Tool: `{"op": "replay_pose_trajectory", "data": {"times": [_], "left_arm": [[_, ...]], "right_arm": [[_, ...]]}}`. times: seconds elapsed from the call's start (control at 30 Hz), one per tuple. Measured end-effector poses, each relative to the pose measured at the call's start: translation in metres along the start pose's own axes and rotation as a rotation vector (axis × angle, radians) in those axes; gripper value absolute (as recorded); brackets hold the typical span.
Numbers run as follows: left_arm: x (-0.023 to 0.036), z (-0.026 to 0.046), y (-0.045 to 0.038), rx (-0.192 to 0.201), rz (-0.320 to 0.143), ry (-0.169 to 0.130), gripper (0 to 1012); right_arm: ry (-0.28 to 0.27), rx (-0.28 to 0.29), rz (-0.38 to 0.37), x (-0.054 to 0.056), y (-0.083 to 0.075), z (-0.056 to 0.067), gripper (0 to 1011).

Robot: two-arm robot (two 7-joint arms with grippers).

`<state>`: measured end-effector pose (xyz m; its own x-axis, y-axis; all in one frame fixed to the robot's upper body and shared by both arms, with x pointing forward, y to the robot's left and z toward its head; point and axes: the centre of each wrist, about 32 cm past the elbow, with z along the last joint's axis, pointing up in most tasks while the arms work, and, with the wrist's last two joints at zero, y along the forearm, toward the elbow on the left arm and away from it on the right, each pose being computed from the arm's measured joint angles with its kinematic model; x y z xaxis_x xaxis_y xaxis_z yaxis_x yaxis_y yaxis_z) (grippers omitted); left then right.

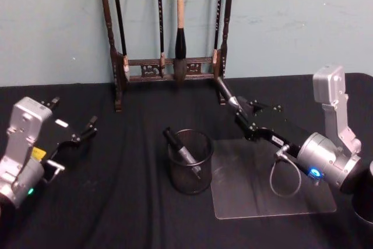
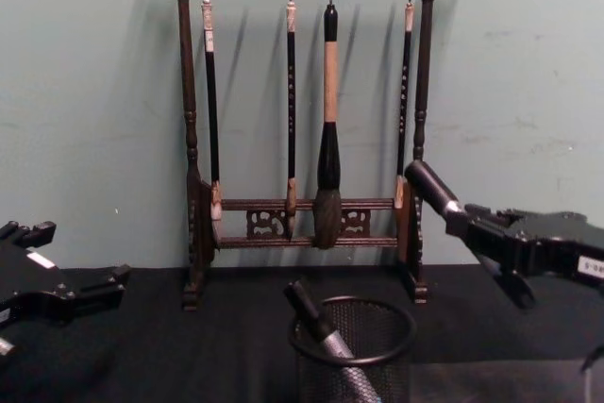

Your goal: Pick up the water-based marker from the table and place it into the pen holder.

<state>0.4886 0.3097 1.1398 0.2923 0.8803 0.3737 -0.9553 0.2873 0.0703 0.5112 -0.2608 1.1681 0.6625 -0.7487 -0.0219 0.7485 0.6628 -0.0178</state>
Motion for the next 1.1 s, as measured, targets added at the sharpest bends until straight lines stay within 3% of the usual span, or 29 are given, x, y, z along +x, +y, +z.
{"op": "replay_pose_trajectory", "data": {"times": [0.43,1.1], "left_arm": [[0.0,0.0,0.0,0.0,0.0,0.0,1009],[0.0,0.0,0.0,0.0,0.0,0.0,1009]], "right_arm": [[0.018,0.058,0.046,-0.003,0.017,0.002,204],[0.027,0.062,0.211,-0.007,0.051,-0.001,204]]}}
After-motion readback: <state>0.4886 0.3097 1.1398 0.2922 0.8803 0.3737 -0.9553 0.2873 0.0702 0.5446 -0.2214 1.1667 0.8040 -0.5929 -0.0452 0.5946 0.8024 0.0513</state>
